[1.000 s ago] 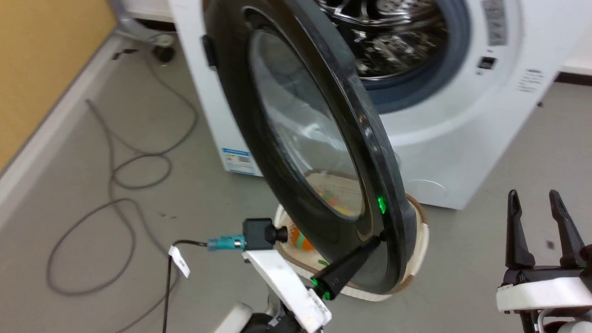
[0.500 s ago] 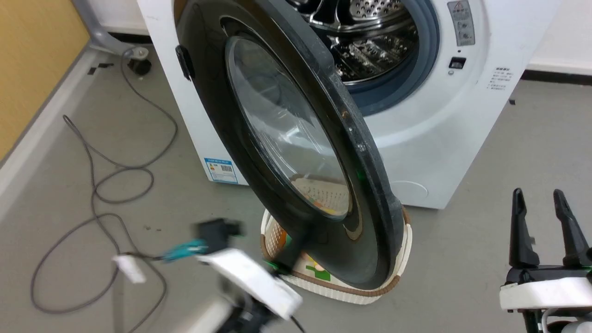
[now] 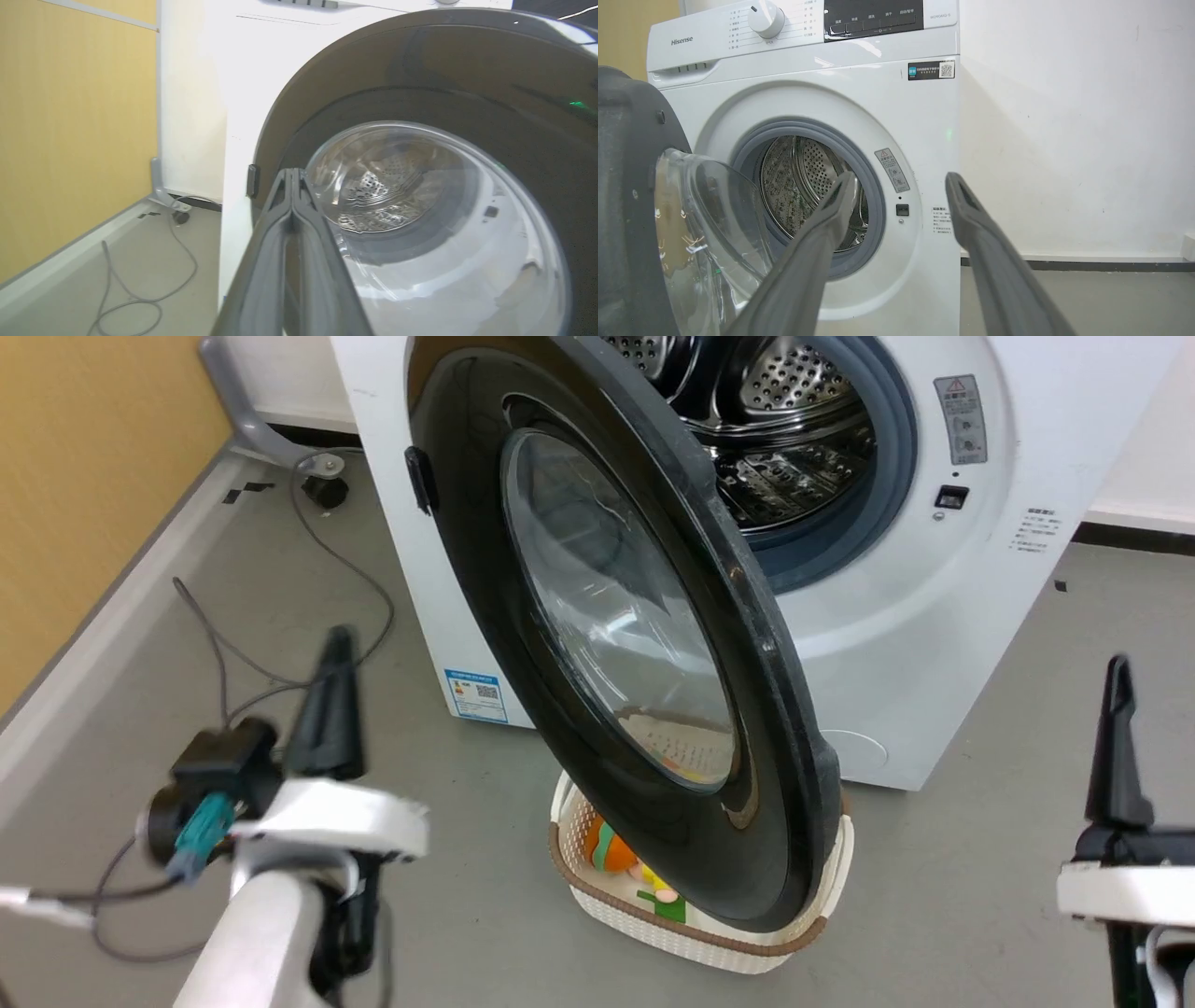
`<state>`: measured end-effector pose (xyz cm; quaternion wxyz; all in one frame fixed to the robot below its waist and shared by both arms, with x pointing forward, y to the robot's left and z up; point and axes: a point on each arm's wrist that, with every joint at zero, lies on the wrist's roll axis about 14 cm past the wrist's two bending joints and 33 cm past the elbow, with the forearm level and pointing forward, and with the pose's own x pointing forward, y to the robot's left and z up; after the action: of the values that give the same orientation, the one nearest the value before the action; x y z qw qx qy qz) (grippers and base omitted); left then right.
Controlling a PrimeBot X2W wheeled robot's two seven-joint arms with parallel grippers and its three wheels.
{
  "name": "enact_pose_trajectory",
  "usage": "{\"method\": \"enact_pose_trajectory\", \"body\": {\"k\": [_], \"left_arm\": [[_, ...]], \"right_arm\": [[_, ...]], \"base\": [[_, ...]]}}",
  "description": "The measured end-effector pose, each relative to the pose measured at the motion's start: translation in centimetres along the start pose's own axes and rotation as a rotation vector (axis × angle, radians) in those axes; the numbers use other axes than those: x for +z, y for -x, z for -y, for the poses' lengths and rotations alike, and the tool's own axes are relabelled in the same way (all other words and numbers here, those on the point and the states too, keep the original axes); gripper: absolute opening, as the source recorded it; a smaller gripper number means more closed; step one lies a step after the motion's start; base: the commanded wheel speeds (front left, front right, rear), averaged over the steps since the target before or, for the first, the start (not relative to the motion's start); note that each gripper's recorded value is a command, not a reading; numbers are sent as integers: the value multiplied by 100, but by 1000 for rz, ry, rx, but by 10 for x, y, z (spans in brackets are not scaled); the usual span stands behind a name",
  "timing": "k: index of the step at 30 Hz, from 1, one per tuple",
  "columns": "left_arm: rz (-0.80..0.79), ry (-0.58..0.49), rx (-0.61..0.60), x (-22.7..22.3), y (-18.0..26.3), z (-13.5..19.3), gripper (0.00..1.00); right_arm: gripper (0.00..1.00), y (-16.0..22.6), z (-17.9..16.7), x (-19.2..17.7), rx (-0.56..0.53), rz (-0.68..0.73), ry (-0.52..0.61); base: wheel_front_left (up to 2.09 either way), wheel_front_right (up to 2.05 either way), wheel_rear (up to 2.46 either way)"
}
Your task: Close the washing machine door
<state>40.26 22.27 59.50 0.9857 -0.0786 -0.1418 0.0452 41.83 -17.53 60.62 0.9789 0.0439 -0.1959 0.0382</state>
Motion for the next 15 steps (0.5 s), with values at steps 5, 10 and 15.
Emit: {"method": "enact_pose_trajectory", "body": {"k": [5, 10, 15], "left_arm": [[25, -154, 152, 5, 20, -41, 0], [27, -214, 193, 6, 44, -49, 100], [-28, -224, 219, -7, 72, -59, 100]], "right_arm": [[100, -16, -14, 29, 39, 101, 9], [100, -26, -22, 60, 55, 205, -71], [0, -31, -39, 95, 102, 316, -202]], "base": [[0, 0, 0], [0, 0, 0], [0, 0, 0]]}}
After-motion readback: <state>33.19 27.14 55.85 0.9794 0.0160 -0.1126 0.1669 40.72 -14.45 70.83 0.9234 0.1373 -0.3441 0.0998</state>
